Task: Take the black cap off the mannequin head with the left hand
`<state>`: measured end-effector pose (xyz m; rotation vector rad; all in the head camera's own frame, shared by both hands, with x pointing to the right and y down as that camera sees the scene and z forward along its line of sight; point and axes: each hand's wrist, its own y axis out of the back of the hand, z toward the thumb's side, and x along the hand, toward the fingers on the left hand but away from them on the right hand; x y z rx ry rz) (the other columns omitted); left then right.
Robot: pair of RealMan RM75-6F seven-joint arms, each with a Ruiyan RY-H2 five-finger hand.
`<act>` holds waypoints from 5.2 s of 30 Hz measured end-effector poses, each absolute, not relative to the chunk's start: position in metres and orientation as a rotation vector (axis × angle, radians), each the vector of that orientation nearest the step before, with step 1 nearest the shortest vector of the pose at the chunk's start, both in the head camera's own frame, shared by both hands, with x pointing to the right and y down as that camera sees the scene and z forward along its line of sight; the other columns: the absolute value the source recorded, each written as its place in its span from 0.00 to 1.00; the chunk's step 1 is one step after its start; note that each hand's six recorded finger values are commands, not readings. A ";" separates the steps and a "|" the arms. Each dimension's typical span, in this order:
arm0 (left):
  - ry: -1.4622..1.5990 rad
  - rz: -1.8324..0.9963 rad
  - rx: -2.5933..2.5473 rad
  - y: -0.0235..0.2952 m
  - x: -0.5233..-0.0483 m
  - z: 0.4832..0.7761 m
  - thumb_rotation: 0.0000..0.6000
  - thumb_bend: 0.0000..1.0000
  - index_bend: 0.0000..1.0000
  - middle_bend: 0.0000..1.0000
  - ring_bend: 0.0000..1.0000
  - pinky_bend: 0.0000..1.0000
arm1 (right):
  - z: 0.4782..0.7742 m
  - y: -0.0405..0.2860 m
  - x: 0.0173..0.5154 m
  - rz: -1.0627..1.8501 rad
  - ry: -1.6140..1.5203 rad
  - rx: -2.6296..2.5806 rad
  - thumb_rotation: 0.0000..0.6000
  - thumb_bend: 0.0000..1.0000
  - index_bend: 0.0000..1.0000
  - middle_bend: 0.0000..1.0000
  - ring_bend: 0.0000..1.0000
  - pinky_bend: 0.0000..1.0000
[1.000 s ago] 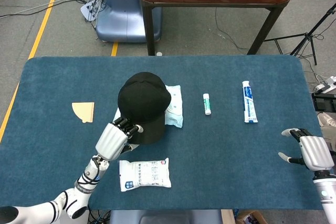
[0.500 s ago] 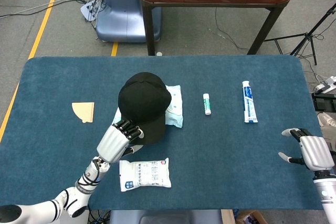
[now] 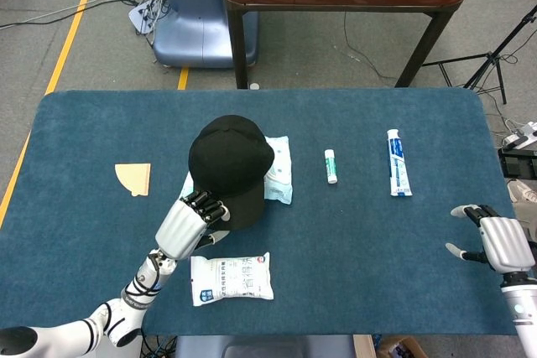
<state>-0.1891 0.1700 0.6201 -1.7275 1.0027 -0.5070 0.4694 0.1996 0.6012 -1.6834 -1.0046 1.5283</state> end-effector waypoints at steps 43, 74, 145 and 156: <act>1.008 -0.505 -1.699 0.167 -0.190 0.615 1.00 0.43 0.58 0.71 0.42 0.57 | 0.601 0.199 0.468 1.521 -1.004 -1.690 1.00 0.00 0.38 0.40 0.31 0.60; 1.014 -0.475 -1.595 0.150 -0.186 0.584 1.00 0.43 0.58 0.70 0.42 0.57 | 0.601 0.199 0.466 1.516 -1.004 -1.695 1.00 0.00 0.38 0.40 0.31 0.60; 0.949 -0.551 -1.415 0.054 -0.161 0.551 1.00 0.43 0.58 0.70 0.42 0.57 | 0.608 0.200 0.464 1.520 -0.982 -1.720 1.00 0.00 0.38 0.40 0.31 0.60; 0.978 -0.566 -1.399 0.037 -0.162 0.543 1.00 0.43 0.58 0.70 0.42 0.57 | 0.610 0.201 0.462 1.523 -0.971 -1.726 1.00 0.00 0.38 0.40 0.31 0.60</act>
